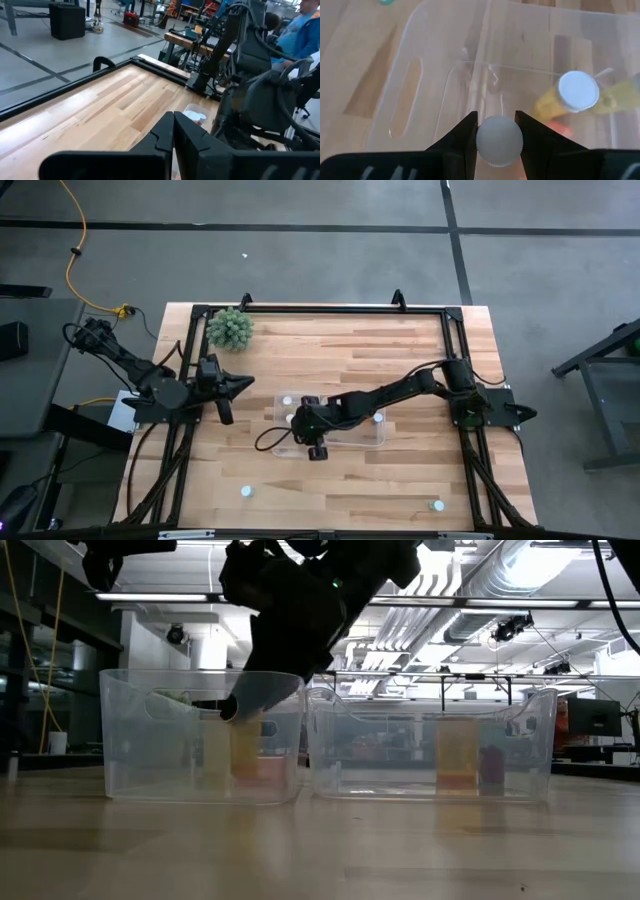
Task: Pick and place medicine bottles into bin by pill shape (circle, oval)
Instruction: Put the small orange pill bottle into the left transparent bin, then put the left blue pill bottle into the left transparent bin
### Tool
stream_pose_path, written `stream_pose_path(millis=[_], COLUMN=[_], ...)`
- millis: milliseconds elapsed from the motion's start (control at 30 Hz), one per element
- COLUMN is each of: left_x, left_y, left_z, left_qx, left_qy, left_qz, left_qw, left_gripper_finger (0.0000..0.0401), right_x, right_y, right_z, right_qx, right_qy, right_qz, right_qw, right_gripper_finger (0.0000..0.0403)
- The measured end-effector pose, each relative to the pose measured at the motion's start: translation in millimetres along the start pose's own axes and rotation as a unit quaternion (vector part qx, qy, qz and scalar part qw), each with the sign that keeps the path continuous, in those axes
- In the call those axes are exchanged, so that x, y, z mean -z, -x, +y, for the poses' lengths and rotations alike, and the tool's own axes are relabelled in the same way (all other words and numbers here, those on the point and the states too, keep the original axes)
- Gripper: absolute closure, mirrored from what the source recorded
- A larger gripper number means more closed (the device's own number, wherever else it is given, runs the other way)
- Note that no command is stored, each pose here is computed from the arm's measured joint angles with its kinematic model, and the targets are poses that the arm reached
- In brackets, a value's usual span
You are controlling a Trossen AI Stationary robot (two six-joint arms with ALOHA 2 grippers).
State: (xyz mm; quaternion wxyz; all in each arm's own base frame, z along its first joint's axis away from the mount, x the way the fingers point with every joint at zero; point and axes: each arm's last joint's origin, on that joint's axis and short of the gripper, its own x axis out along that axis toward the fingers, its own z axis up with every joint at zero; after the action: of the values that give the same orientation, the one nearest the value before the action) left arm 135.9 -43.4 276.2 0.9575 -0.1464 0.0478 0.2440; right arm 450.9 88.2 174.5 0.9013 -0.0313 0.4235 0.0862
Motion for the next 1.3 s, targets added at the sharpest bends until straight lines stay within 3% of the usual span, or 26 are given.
stream_pose_path(millis=[333,833,1300], left_x=[0.4,0.5,0.8], left_y=[-0.3,-0.4,-0.4], left_z=[-0.2,-0.2,0.0], left_qx=[0.000,-0.001,-0.002], left_qy=[0.002,0.002,0.000], left_qz=[0.001,0.001,0.002], left_qw=[1.000,1.000,1.000], left_gripper_finger=[0.0401,0.0401,0.0401], right_x=[0.3,-0.3,-64.8], right_y=[-0.5,0.5,59.6], right_z=[-0.5,-0.8,-19.5], right_qx=[0.002,0.002,-0.017], right_qy=[0.009,0.004,-0.011], right_qz=[-0.004,0.001,0.004], right_qw=[1.000,1.000,1.000], right_gripper_finger=[0.0298,0.0219,0.0197])
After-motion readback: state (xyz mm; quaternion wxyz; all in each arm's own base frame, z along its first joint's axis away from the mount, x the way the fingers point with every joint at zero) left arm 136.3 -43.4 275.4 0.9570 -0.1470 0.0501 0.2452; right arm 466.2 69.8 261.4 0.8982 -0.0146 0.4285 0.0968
